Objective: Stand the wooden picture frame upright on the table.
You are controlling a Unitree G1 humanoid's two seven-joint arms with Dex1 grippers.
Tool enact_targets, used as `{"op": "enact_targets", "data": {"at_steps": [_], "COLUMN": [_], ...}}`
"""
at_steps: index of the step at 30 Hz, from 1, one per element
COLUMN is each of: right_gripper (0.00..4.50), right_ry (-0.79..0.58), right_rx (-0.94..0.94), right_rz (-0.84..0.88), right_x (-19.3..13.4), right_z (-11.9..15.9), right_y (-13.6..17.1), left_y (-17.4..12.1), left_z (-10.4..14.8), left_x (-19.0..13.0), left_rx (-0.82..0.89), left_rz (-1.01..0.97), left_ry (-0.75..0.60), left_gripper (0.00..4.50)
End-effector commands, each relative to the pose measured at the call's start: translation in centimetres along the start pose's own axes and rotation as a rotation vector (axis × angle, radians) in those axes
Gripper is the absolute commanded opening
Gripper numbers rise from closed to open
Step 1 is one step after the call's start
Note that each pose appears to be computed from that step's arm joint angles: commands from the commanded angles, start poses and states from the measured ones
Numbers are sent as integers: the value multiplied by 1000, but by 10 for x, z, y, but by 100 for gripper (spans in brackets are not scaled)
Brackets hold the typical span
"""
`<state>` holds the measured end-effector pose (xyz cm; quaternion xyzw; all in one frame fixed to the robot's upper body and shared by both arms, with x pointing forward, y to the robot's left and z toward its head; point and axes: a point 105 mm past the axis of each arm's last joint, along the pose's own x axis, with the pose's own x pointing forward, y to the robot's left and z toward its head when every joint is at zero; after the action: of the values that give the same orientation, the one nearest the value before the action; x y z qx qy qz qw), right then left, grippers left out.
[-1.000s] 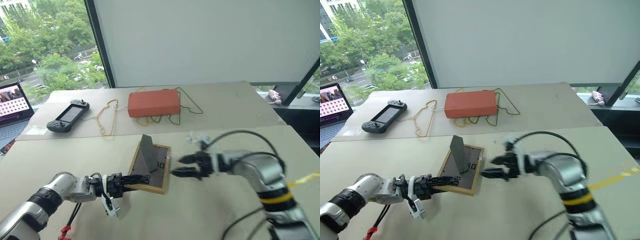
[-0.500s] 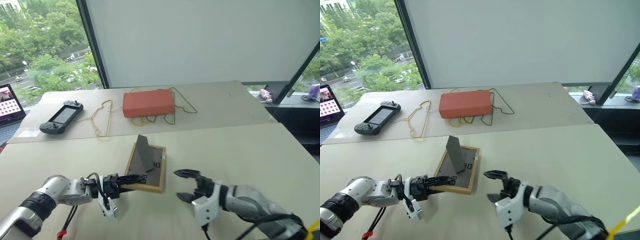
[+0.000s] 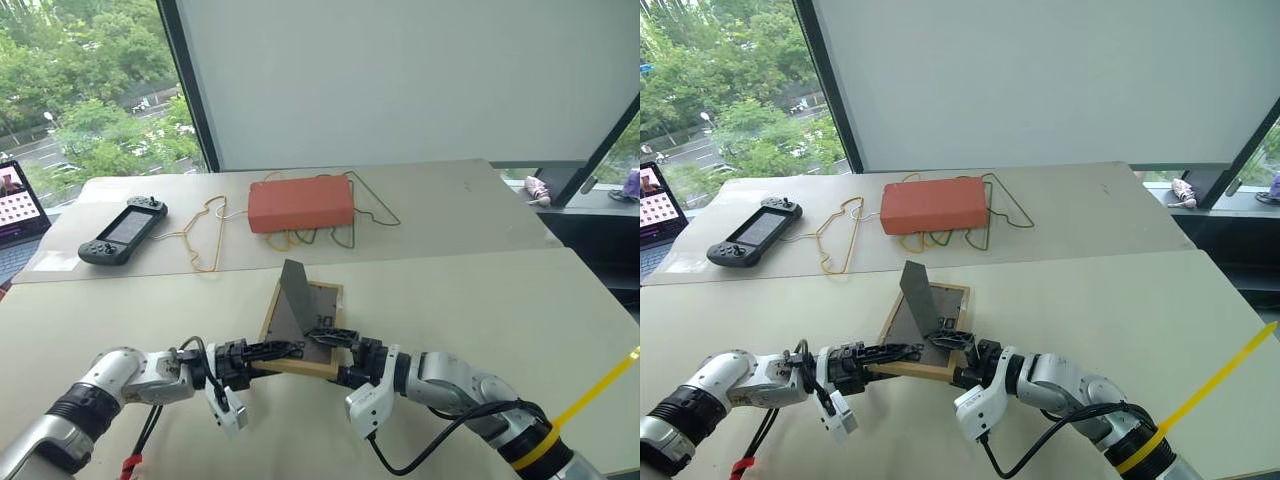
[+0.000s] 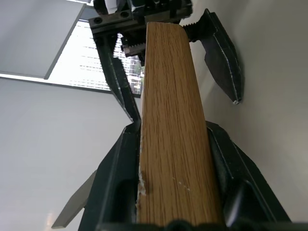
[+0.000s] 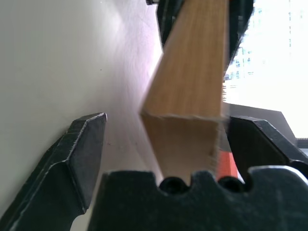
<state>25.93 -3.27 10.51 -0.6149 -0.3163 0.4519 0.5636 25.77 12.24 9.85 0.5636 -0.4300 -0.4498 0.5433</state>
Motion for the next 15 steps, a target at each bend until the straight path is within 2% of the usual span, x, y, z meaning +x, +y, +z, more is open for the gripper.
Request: {"op": "enact_targets", "data": {"at_steps": [1, 5, 8, 10, 11, 14, 15], "right_gripper": [274, 164, 130, 126, 124, 124, 124], "right_ry": [-2, -2, 8, 18, 28, 53, 64], "right_rx": [-4, -11, -25, -27, -24, -4, 12], "right_rz": [-36, -35, -56, -83, -97, -138, -157], "right_x": [-6, -8, -9, -10, -11, -15, -18], "right_z": [1, 2, 0, -2, -4, -9, -12], "right_y": [-7, -7, -9, -13, -16, -23, -27], "left_y": [19, 18, 19, 20, 20, 22, 23], "left_z": [-1, -2, -4, -4, -5, -7, -6], "left_x": [3, 4, 5, 5, 6, 5, 2], "left_rx": [16, 8, -1, -15, -21, -28, -37], "left_rz": [85, 86, 96, 106, 108, 120, 124], "left_ry": [-6, -5, 0, -1, 0, 19, 27], "left_gripper": [115, 115, 115, 217, 234, 353, 380]}}
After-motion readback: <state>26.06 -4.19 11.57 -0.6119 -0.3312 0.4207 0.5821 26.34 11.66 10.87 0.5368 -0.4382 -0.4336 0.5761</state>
